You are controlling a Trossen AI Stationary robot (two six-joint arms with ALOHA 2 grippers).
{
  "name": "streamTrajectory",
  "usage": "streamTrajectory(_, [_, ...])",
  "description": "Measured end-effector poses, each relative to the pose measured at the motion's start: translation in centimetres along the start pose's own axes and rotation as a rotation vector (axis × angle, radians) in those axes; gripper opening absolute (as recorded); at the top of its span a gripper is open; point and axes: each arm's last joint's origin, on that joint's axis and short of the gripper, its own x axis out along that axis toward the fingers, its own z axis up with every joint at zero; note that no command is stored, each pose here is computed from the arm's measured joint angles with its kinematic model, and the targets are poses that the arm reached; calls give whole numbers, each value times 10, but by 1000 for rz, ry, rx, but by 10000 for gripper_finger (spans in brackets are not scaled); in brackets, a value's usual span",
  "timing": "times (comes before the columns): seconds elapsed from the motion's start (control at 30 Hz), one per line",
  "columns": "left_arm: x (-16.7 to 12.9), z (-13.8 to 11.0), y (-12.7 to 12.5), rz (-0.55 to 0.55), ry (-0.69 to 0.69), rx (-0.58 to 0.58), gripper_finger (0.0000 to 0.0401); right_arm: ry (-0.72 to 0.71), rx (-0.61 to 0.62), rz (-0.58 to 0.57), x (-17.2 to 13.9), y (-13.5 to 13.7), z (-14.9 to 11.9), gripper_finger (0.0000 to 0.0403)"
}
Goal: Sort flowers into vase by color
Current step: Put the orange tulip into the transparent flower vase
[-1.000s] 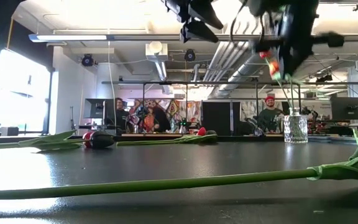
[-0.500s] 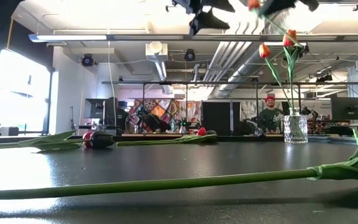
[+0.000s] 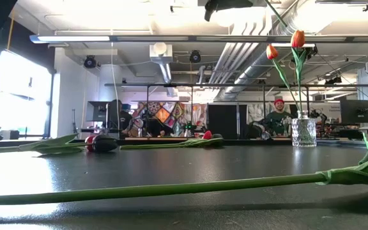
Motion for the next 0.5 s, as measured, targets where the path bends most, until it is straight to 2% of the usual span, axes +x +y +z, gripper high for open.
streamTrajectory(0.23, [0,6,-5,-84,-60,112,204,-38,-19,70,2,5,5,13])
streamTrajectory(0.33, [-1,10,-7,-92,-99,123,200,-60,-25,116,3,8,8,13])
streamTrajectory(0.43, [-1,10,-7,-101,-99,116,176,-70,-18,141,2,9,9,13])
streamTrajectory(0.5, [0,7,-6,-108,-69,112,141,-69,-13,143,2,9,9,13])
